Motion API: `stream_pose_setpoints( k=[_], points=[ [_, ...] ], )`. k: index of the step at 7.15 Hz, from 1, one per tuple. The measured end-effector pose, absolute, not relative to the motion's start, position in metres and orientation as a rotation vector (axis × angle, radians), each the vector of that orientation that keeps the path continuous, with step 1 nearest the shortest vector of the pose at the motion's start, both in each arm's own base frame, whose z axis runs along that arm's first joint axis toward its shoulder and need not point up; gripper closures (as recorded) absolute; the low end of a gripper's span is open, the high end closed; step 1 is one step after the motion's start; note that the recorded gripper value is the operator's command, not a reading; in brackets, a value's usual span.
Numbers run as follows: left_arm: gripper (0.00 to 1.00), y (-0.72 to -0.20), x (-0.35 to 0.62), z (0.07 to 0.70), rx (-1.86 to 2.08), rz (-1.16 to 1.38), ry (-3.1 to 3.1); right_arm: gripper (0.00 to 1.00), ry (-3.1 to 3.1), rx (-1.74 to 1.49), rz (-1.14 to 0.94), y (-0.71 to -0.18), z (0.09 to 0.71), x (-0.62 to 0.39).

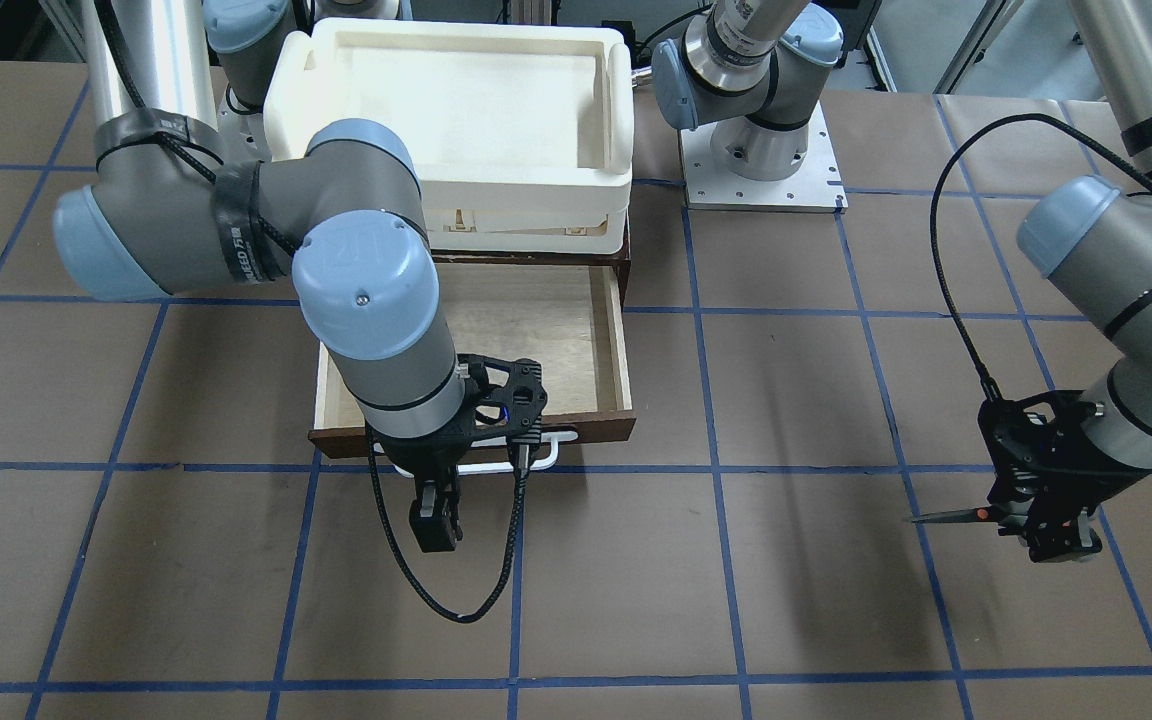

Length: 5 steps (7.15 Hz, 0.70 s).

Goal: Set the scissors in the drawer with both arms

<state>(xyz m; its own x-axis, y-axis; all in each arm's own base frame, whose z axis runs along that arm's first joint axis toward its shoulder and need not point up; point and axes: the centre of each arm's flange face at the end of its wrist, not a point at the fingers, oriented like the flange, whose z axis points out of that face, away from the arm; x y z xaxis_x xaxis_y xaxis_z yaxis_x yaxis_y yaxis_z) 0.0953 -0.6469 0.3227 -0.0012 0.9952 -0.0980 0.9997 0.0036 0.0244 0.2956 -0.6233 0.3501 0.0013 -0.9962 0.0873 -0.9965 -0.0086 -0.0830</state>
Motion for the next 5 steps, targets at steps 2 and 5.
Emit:
stream_pose_setpoints(
  k=[2,5],
  points=[
    [1.0,-0.649,0.062,0.334,2.146,-0.095,2.158,0.0,-2.279,2.161,0.173,-0.604,0.396,0.274],
    [1.0,-0.648,-0.022,0.347,2.126,-0.14,2.188,0.0,-2.403,2.031,0.141,-0.576,0.454,0.222]
  ],
)
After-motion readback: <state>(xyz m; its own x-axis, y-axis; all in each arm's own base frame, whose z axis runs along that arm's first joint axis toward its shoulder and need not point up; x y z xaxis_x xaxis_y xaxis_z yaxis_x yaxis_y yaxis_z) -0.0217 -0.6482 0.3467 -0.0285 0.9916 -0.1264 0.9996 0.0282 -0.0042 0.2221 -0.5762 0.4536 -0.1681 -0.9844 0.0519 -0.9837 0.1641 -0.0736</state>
